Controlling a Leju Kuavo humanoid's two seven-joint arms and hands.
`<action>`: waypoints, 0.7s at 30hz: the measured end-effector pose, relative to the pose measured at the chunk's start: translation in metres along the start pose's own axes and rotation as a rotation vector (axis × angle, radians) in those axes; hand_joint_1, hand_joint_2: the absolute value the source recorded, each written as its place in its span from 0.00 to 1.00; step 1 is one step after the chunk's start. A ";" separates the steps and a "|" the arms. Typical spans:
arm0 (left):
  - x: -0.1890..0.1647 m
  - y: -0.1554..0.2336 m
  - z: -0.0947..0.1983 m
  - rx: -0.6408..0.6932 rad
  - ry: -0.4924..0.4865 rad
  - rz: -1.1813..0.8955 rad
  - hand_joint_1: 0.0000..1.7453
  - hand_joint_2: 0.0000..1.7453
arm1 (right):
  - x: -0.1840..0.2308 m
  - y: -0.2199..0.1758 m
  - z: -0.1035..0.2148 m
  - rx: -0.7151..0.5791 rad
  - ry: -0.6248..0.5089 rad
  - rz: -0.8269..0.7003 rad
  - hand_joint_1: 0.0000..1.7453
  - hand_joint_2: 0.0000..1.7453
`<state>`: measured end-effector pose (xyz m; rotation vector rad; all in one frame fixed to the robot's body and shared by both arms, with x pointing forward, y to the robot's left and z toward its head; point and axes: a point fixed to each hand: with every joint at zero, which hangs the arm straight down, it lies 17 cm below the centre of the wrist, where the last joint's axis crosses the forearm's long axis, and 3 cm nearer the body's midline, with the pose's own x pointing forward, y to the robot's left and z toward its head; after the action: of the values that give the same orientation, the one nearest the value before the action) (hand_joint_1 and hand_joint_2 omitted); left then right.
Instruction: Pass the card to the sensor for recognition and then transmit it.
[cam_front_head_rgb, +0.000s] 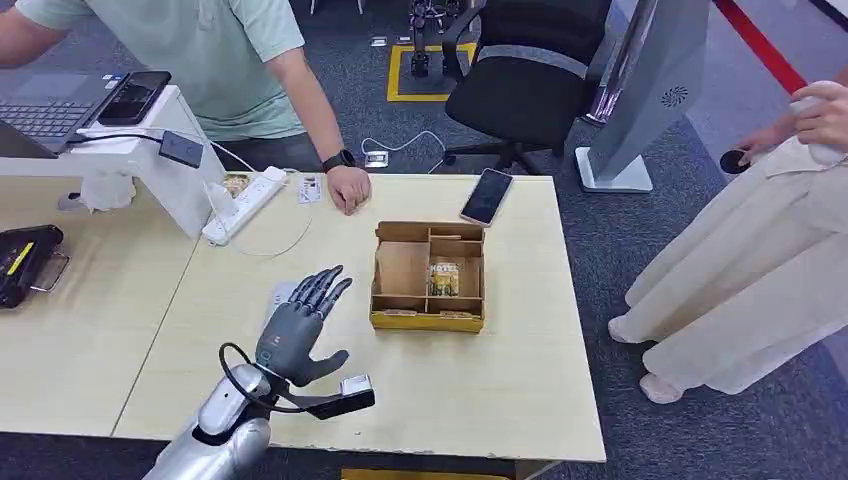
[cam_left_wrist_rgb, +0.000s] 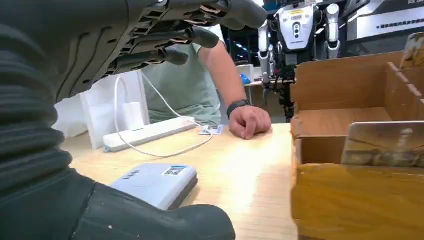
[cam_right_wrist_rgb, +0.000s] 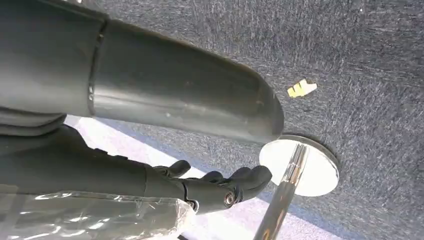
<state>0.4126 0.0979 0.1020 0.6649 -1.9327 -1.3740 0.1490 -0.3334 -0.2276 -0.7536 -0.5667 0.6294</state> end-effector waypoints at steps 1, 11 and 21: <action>0.003 -0.001 -0.004 -0.003 -0.005 0.003 0.00 1.00 | 0.000 0.000 0.000 -0.001 0.000 0.000 0.00 0.00; 0.027 -0.007 -0.022 -0.020 -0.049 0.056 0.00 1.00 | 0.001 0.000 -0.001 0.000 0.000 -0.001 0.00 0.00; 0.043 -0.007 -0.030 -0.002 -0.057 0.076 0.00 1.00 | 0.001 0.000 0.000 0.001 0.003 -0.001 0.00 0.00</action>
<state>0.4074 0.0457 0.1116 0.5506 -1.9802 -1.3608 0.1497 -0.3331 -0.2278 -0.7532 -0.5643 0.6272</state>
